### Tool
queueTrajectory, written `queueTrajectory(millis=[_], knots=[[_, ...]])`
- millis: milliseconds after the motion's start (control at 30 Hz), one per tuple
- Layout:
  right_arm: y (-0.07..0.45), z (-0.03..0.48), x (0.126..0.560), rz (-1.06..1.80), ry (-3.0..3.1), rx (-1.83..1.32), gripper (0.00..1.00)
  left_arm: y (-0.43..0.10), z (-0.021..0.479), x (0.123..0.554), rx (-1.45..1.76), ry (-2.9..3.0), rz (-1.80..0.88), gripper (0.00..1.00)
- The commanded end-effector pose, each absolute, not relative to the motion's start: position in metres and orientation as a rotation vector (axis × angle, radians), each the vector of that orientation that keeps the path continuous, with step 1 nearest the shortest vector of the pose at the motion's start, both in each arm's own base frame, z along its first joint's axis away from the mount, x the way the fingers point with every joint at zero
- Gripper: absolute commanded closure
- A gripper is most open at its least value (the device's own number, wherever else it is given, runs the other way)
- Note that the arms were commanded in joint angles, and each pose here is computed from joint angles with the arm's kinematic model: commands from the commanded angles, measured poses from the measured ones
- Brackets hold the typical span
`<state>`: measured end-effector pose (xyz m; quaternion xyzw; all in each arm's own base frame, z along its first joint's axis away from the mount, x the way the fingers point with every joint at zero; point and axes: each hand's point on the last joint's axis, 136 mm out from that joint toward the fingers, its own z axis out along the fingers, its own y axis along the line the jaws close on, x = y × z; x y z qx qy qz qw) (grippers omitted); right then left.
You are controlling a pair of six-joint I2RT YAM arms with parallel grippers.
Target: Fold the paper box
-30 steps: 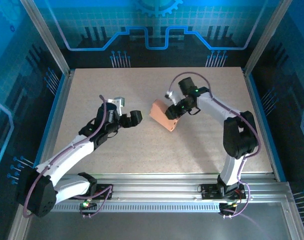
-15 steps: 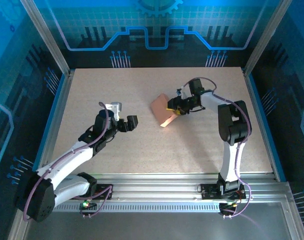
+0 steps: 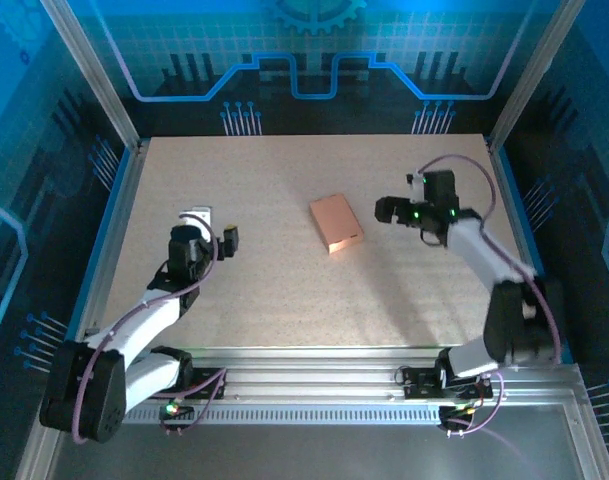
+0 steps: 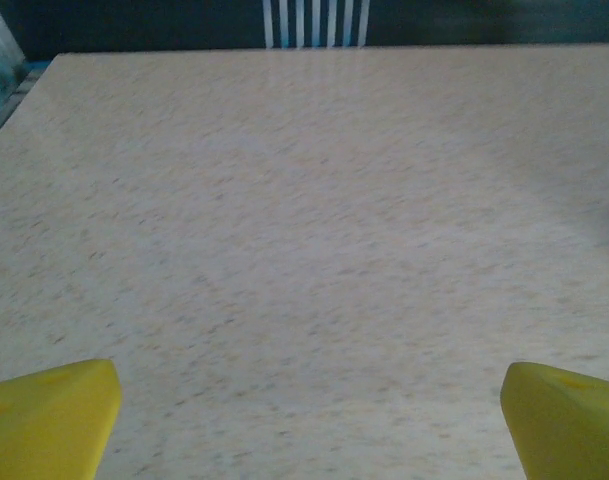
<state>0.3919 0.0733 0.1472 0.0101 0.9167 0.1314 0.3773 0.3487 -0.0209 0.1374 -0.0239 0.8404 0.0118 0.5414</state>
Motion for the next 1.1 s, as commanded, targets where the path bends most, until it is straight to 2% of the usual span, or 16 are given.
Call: queueTrajectory(millis=[0, 67, 200, 333, 467, 1067], knots=[[0.02, 0.142, 0.389, -0.064, 2.167, 0.038, 0.0, -0.02, 0.126, 0.355, 0.005, 1.964, -0.03, 0.01], [0.008, 0.139, 0.387, -0.102, 2.063, 0.045, 0.0, -0.015, 0.123, 0.36, -0.05, 1.918, -0.075, 0.01], [0.004, 0.13, 0.382, -0.064, 1.933, 0.012, 0.0, -0.023, 0.131, 0.37, 0.037, 1.776, -0.121, 0.01], [0.007, 0.109, 0.389, -0.022, 1.951, -0.018, 0.0, -0.021, 0.102, 0.384, 0.033, 1.834, -0.138, 0.01], [0.017, 0.097, 0.396, 0.013, 1.946, -0.078, 0.0, -0.007, 0.095, 0.4, -0.053, 1.911, -0.085, 0.01], [0.02, 0.094, 0.396, -0.015, 1.963, -0.092, 0.0, -0.004, 0.096, 0.399, -0.069, 1.903, -0.066, 0.01]])
